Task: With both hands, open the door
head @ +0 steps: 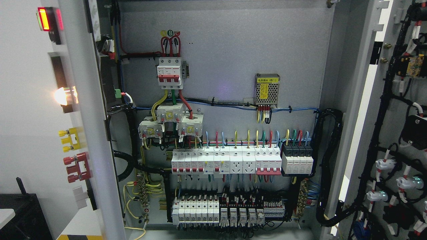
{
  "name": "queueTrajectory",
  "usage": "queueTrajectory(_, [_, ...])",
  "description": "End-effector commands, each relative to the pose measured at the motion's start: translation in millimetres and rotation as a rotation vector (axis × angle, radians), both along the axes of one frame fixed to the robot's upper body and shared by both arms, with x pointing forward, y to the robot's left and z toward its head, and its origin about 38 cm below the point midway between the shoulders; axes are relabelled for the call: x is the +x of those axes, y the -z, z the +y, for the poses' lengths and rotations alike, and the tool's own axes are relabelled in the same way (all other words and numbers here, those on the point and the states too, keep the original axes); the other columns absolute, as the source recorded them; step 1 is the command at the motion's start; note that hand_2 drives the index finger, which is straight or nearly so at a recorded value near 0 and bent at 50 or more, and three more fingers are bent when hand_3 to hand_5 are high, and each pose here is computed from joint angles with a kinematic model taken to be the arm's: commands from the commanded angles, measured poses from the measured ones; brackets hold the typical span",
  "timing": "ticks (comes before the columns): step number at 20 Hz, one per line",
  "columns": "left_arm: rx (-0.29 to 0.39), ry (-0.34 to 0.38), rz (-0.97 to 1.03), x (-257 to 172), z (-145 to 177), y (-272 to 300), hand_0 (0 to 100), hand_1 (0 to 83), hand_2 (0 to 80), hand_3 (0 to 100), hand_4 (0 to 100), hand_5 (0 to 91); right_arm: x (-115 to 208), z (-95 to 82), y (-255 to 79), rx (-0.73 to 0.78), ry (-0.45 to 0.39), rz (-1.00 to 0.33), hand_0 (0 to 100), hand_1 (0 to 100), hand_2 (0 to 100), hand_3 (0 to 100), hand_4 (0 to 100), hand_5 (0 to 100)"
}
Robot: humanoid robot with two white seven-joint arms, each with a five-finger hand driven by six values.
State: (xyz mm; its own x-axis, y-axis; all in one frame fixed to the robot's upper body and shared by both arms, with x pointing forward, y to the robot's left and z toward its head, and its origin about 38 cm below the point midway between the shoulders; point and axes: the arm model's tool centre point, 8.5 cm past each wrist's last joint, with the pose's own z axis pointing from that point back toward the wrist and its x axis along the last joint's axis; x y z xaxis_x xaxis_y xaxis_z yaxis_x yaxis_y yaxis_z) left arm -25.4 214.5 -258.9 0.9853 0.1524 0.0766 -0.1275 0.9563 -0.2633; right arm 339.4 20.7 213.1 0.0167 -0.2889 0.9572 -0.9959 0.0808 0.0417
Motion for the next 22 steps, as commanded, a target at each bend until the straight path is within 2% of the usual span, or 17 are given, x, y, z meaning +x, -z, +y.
queueTrajectory(1, [-0.001,0.0,0.001,-1,0,0,0,0.0,0.0,0,0,0.0,-17,15.8,8,-0.033,-0.062,-0.001,38,0,0,0,0,0])
queueTrajectory(13, [-0.001,0.0,0.001,0,0,0,0,0.0,0.0,0,0,0.0,-15,26.2,4,-0.079,-0.092,-0.037,38,0,0,0,0,0])
queueTrajectory(17, [0.001,0.0,0.0,0,0,0,0,0.0,0.0,0,0,0.0,-14,37.1,-5,-0.094,-0.102,-0.082,38,0,0,0,0,0])
queueTrajectory(22, [0.001,0.0,0.0,0,0,0,0,0.0,0.0,0,0,0.0,-18,53.7,-5,-0.114,-0.129,-0.066,38,0,0,0,0,0])
